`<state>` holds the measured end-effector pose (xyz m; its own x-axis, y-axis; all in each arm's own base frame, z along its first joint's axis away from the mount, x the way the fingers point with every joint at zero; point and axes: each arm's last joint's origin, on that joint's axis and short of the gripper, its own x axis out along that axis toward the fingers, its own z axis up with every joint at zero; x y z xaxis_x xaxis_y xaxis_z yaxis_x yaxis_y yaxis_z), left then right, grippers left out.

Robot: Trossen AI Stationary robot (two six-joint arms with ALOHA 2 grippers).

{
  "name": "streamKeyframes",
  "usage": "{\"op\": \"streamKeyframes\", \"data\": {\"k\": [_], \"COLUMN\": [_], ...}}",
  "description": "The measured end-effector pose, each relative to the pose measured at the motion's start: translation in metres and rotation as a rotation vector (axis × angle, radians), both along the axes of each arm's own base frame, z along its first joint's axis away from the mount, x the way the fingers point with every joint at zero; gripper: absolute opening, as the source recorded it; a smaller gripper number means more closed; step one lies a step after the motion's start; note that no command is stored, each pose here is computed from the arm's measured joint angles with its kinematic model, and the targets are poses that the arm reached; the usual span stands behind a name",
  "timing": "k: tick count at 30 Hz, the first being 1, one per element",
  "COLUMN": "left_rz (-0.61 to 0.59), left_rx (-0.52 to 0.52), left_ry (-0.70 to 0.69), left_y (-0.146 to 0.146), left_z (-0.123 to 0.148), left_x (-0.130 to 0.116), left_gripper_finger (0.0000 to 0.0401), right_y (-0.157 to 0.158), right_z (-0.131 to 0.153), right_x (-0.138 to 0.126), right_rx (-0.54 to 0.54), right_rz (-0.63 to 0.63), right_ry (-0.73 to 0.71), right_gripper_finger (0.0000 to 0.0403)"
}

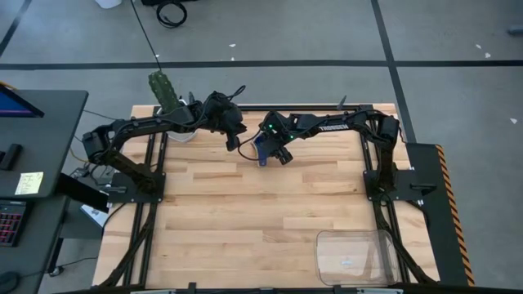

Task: Nest measuring cups in basket
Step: Put the stacked measuring cups into the transparent bin

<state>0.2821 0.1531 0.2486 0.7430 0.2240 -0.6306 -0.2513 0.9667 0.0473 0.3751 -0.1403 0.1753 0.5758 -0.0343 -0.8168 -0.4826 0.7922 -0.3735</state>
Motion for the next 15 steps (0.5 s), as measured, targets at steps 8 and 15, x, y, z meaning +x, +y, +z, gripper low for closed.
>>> {"op": "streamKeyframes", "data": {"k": [8,15], "left_rz": [0.001,0.000], "left_rx": [0.000,0.000], "left_ry": [0.000,0.000], "left_y": [0.0001,0.0001], "left_z": [0.0000,-0.0001], "left_x": [-0.0001,-0.0001], "left_gripper_finger": [0.0052,0.0052], "right_y": [-0.0056,-0.0055], "right_z": [-0.0049,-0.0064], "right_x": [-0.0038,-0.0045], "right_rx": [-0.009,-0.010], "right_rz": [-0.016,-0.015], "right_ry": [-0.025,-0.031], "right_gripper_finger": [0.0202,0.0199]}}
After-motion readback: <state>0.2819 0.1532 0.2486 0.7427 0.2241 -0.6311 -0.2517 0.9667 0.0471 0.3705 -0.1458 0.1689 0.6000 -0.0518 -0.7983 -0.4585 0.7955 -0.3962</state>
